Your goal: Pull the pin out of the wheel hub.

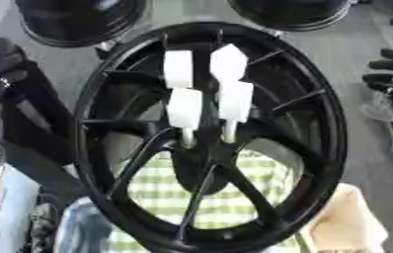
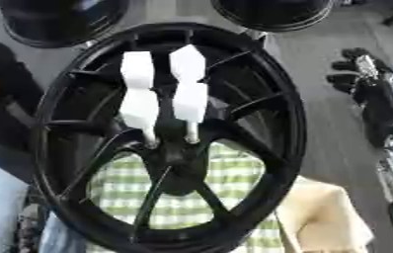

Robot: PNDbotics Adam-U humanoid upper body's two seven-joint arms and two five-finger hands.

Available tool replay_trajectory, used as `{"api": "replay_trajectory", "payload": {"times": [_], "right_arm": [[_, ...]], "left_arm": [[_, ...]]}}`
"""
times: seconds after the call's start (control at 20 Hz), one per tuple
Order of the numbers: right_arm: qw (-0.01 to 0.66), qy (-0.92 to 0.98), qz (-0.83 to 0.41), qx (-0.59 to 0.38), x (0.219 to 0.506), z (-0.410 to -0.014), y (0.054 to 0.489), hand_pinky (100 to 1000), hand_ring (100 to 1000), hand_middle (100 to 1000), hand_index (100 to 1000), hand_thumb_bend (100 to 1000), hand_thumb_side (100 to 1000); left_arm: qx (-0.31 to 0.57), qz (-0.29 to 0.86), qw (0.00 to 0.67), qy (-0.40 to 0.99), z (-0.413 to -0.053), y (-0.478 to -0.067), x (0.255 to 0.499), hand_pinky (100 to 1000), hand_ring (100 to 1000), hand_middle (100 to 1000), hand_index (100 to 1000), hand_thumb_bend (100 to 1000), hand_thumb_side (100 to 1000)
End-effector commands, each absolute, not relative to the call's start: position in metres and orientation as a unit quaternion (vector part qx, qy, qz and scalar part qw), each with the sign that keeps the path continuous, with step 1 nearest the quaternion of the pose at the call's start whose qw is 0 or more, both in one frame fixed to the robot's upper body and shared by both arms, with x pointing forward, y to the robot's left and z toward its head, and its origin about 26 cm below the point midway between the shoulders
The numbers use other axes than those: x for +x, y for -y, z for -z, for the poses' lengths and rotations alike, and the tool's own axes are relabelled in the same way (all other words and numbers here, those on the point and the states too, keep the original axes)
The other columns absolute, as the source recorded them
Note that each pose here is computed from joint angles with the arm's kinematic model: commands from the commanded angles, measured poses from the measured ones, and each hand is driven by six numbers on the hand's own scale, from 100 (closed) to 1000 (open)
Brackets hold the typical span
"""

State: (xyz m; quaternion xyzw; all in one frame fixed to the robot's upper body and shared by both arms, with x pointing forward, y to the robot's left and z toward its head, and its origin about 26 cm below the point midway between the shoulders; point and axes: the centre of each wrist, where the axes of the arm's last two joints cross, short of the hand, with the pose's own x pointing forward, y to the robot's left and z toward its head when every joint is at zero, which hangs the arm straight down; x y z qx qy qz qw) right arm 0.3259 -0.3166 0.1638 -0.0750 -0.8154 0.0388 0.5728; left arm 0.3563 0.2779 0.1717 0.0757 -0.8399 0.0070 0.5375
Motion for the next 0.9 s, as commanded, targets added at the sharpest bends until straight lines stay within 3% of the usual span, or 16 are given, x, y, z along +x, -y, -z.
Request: {"api": "replay_trajectory", "payload": {"times": [0.05, 0.7, 0.9], "right_arm": [[0.558, 0.824, -0.047, -0.082, 0.325, -0.175, 0.318, 834, 716, 701, 829, 100, 778], [0.555, 0.826, -0.047, -0.084, 0.326, -0.179, 0.319, 834, 719, 704, 831, 100, 793], [0.539, 0.837, -0.051, -0.081, 0.328, -0.194, 0.32, 835, 731, 715, 837, 100, 744]], "left_arm": [[0.089, 0.0, 0.523, 0.848, -0.182, -0.285, 0.355, 746, 787, 724, 758, 121, 862], [0.088, -0.002, 0.521, 0.849, -0.183, -0.284, 0.355, 746, 787, 723, 758, 121, 860], [0.09, -0.006, 0.519, 0.85, -0.184, -0.286, 0.354, 746, 787, 723, 758, 123, 858]]}}
